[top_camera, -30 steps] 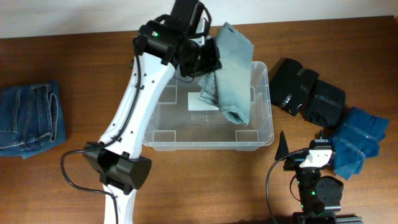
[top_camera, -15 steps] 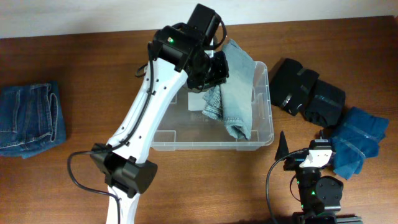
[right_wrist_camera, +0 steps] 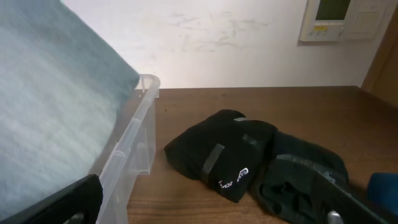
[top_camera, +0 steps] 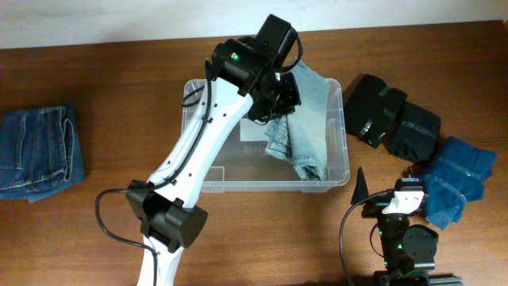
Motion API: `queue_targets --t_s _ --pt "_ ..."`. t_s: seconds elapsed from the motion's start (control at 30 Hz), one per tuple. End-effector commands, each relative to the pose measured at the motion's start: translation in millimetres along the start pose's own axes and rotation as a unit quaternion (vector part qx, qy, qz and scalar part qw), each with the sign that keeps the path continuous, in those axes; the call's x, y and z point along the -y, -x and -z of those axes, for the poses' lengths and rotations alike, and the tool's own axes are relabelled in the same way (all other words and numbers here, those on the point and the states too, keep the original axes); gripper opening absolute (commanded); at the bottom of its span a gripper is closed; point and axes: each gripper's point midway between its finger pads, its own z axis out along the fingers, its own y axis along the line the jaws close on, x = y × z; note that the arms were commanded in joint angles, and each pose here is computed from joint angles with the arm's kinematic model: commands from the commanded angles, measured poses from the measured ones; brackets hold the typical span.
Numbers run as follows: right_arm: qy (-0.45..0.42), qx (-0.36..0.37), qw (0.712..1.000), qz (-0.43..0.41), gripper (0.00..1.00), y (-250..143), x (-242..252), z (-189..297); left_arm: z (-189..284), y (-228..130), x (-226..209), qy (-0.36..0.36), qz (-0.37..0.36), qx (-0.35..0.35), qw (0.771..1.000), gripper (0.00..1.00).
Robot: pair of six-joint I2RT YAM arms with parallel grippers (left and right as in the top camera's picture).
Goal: Pack container
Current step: 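Carry the light-blue jeans into the clear bin and lower them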
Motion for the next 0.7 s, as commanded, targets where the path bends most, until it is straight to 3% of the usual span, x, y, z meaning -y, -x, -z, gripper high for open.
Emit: queue_targets --t_s 0.0,0.3,0.57,0.6,0.67 --pt "-0.009 -0.002 1.000 -0.003 0.98 -2 3 0 -17 -4 -4 0.010 0.015 -0.014 1.000 0.00" --pt "-0.009 -0.003 1.000 -0.003 0.98 -3 3 0 -67 -1 -15 0.015 0.015 -0.021 1.000 0.00" --pt "-0.009 -0.003 1.000 -0.003 0.98 -3 3 0 -83 1 -27 0.033 0.016 -0.015 0.999 0.00" --pt "-0.009 -0.003 1.000 -0.003 0.98 -3 3 0 -83 2 -30 0.042 0.007 -0.009 0.999 0.05" --pt "-0.009 -0.003 1.000 -0.003 0.98 -3 3 0 -82 5 -34 0.053 -0.034 -0.002 0.998 0.36"
